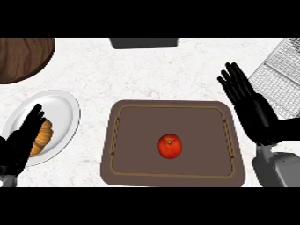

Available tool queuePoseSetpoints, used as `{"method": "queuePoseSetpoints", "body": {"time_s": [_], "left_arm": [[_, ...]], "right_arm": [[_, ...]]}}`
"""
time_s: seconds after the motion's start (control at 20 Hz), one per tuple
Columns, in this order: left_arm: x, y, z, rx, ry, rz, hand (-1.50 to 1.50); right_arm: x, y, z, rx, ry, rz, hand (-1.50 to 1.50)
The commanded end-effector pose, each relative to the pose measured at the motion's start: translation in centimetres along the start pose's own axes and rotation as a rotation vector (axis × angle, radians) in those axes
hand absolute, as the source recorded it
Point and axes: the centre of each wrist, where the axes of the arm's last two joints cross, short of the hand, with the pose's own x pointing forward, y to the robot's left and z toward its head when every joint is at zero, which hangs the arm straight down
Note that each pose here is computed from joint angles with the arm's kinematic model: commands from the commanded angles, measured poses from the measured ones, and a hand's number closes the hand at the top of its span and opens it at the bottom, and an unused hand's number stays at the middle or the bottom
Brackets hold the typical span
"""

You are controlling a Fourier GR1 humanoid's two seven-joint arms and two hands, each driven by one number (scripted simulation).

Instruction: Pick the tomato from the tray and place it in the tiered basket

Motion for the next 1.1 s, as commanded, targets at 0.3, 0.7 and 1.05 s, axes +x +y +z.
{"method": "queuePoseSetpoints", "body": {"time_s": [0.3,0.7,1.05], "left_arm": [[-0.8,1.8,0.7,0.062,0.072,-0.006,0.00],[-0.7,3.0,0.7,0.023,0.132,-0.029,0.00],[-0.6,1.8,0.9,-0.026,0.140,-0.019,0.00]], "right_arm": [[-8.7,-2.0,7.6,-0.648,0.057,-0.523,1.50],[-11.2,1.3,10.4,-0.256,0.445,0.208,-1.50],[-6.7,0.9,5.3,-0.029,0.673,0.472,-1.50]]}}
